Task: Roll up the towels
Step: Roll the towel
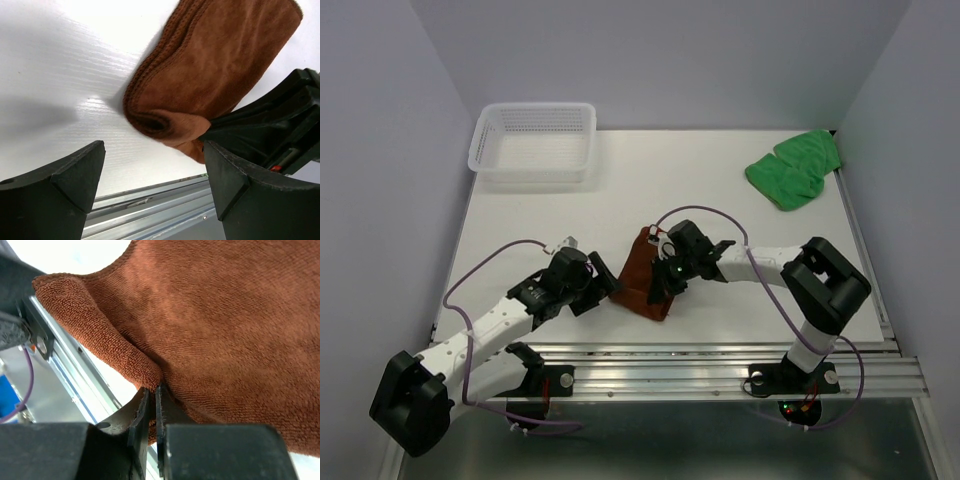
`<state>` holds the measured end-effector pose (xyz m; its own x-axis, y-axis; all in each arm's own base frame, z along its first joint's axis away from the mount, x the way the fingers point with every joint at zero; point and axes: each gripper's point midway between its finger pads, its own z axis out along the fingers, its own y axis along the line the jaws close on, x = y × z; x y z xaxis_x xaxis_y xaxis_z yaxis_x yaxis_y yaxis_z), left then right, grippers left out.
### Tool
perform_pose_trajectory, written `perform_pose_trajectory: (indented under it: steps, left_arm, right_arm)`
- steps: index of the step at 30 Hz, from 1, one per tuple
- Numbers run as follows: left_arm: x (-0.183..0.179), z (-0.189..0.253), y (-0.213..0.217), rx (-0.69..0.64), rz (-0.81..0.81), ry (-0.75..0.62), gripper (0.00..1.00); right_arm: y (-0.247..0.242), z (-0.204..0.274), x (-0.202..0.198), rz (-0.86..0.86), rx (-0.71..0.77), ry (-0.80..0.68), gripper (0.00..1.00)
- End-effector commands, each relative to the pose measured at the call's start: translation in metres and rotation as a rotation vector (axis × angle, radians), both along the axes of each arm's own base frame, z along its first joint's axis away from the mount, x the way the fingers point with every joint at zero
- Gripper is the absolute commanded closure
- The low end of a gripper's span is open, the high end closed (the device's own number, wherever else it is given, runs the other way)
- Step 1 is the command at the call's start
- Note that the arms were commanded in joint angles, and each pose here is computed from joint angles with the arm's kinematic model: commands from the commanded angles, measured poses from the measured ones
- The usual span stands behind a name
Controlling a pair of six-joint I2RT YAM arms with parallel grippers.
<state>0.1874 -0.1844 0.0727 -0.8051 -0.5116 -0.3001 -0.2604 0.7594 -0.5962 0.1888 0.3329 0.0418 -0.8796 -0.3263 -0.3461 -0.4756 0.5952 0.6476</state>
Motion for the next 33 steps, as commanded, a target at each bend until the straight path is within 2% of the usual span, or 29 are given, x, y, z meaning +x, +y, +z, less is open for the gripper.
perform_pose_trajectory:
  steps: [1, 5, 14, 15, 23, 28, 31, 32, 33]
  left_arm:
    - [-0.001, -0.004, -0.004, -0.015, -0.032, -0.026, 0.1]
    - [-0.001, -0.009, -0.012, -0.057, -0.056, -0.037, 0.16]
    - [0.002, -0.033, -0.017, -0.032, -0.079, 0.002, 0.3]
    - [0.002, -0.035, -0.017, -0.024, -0.078, 0.007, 0.35]
    - [0.017, -0.043, -0.025, -0.005, -0.087, -0.004, 0.4]
    - [0.021, -0.05, -0.026, 0.02, -0.097, 0.003, 0.49]
    - [0.024, -0.057, -0.025, 0.049, -0.095, 0.016, 0.62]
    - [0.024, -0.06, -0.024, 0.059, -0.091, 0.024, 0.75]
    - [0.024, -0.061, -0.024, 0.061, -0.089, 0.028, 0.85]
  right_arm:
    - [-0.006, -0.008, 0.01, -0.054, -0.006, 0.016, 0.99]
    - [-0.007, -0.009, 0.007, -0.037, -0.002, 0.021, 0.99]
    - [-0.008, -0.018, 0.003, -0.022, -0.013, 0.044, 0.99]
    - [-0.008, -0.018, 0.004, -0.028, -0.016, 0.043, 0.99]
    - [-0.013, -0.027, 0.002, -0.029, -0.039, 0.044, 0.99]
    - [-0.015, -0.029, 0.003, -0.026, -0.048, 0.034, 0.99]
    - [-0.016, -0.029, 0.003, -0.016, -0.051, 0.016, 0.99]
    - [-0.016, -0.028, 0.004, -0.007, -0.051, 0.002, 0.99]
    - [-0.018, -0.027, 0.004, -0.007, -0.062, 0.001, 0.99]
